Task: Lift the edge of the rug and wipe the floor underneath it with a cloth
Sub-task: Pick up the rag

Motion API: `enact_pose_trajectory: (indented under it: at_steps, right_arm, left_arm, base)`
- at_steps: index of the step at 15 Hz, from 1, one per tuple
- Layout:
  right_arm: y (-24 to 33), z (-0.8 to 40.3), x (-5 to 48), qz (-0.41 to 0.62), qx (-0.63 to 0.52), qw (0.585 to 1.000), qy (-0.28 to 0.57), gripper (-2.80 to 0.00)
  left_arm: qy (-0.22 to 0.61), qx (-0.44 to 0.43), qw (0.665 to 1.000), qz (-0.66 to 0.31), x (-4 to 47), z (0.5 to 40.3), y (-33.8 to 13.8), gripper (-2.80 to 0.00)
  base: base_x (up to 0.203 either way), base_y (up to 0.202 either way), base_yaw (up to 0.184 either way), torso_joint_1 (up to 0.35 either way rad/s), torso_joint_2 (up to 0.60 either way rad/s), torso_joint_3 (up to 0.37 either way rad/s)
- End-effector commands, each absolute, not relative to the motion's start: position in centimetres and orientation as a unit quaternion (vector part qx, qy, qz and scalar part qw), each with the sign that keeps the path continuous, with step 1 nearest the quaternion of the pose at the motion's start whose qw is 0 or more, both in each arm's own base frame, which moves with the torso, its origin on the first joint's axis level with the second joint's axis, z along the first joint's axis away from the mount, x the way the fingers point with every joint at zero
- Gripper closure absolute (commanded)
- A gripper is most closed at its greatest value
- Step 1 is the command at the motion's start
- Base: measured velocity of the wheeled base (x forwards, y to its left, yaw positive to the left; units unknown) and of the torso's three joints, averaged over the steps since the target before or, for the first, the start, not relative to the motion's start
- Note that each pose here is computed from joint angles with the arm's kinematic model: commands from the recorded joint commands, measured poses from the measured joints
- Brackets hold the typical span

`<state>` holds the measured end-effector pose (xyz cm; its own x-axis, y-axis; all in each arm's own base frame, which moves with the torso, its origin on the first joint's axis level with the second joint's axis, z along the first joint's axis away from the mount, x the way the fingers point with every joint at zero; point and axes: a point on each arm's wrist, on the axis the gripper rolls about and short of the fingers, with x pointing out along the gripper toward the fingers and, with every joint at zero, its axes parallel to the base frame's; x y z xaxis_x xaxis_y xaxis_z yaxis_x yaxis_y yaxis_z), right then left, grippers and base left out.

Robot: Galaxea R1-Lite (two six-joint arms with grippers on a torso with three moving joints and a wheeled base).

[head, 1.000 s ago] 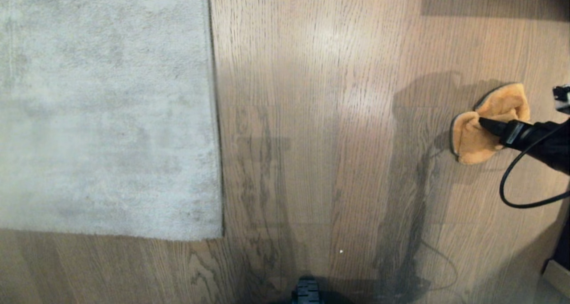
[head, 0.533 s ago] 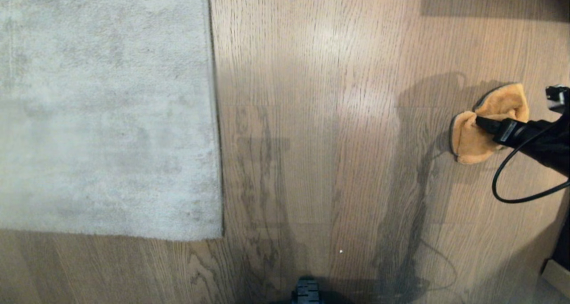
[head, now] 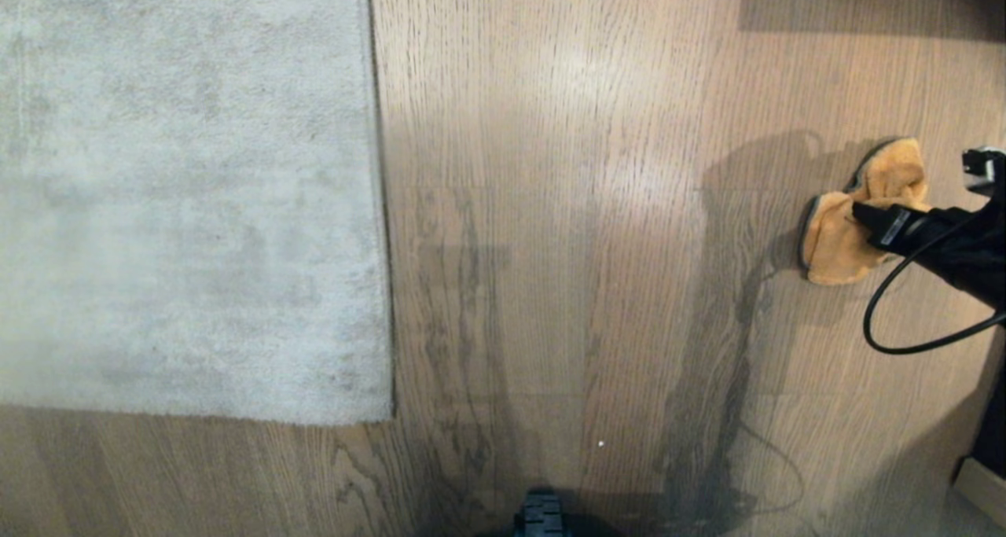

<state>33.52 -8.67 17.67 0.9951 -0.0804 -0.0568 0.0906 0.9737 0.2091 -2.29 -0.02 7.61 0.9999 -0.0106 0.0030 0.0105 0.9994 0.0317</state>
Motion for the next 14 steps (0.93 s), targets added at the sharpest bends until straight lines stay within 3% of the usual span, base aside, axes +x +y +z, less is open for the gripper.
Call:
enact_pose_trajectory:
  at_steps: [1,14]
  right_arm:
    - [-8.4,17.2,34.0,-0.038,0.108,0.993,0.028,0.00]
    - [-6.9,19.5,30.9,-0.024,0.102,0.994,0.006,0.00]
  left_arm:
    - [-0.002,0.016,1.000,-0.005,-2.3,7.6,0.0,0.00]
    - [-0.002,0.016,1.000,-0.005,-2.3,7.6,0.0,0.00]
  base:
    - [0.000,0.000,0.000,0.000,0.00,0.000]
    - [0.000,0.000,0.000,0.000,0.00,0.000]
